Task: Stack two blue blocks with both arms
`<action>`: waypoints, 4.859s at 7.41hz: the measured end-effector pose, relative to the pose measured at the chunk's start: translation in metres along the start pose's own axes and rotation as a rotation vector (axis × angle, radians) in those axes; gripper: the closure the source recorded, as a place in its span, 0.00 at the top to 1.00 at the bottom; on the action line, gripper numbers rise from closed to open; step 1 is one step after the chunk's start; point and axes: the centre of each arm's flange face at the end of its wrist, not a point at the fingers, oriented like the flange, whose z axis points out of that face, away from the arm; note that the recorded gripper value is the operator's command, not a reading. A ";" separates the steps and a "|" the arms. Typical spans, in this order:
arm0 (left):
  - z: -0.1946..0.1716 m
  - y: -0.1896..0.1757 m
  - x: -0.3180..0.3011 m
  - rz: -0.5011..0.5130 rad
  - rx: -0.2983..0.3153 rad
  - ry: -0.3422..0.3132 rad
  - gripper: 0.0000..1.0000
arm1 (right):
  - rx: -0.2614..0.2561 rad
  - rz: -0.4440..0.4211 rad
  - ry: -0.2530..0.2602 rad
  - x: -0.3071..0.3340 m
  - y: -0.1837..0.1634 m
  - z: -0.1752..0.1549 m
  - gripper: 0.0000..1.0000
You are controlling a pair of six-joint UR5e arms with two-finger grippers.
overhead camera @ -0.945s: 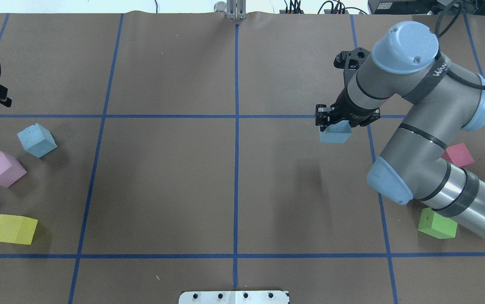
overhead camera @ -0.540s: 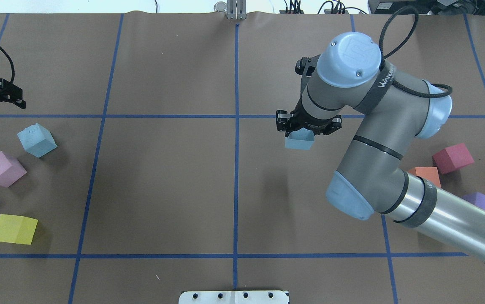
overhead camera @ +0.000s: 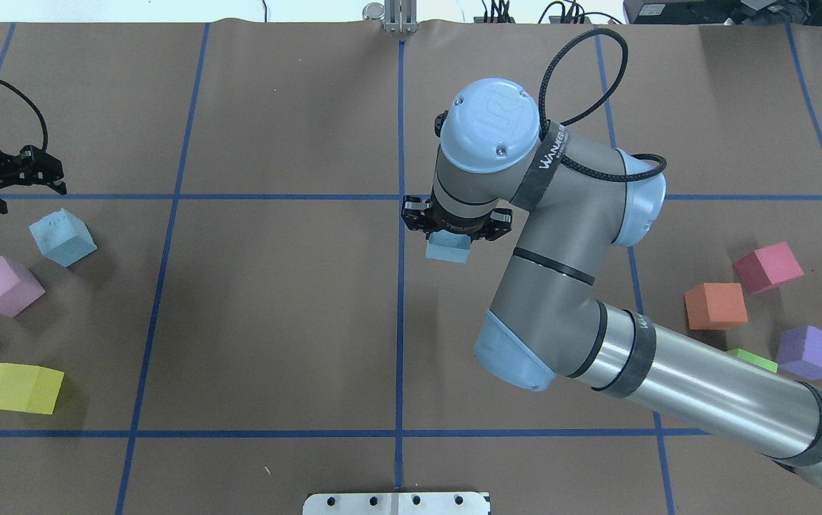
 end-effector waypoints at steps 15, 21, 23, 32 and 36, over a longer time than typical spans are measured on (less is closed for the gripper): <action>0.064 0.037 -0.004 0.008 -0.007 -0.007 0.69 | -0.042 -0.061 0.041 -0.056 0.039 0.041 0.61; 0.061 0.045 0.005 0.028 -0.016 0.010 0.52 | -0.075 -0.115 0.030 -0.056 0.071 0.076 0.62; 0.053 0.047 0.013 0.037 -0.011 0.024 0.52 | -0.075 -0.117 0.025 -0.057 0.072 0.082 0.62; -0.033 0.067 0.131 0.084 0.015 0.095 0.52 | -0.046 -0.093 -0.029 -0.037 0.038 0.054 1.00; -0.062 0.123 0.271 0.219 0.002 0.146 0.51 | -0.033 -0.055 -0.036 0.065 -0.049 0.015 1.00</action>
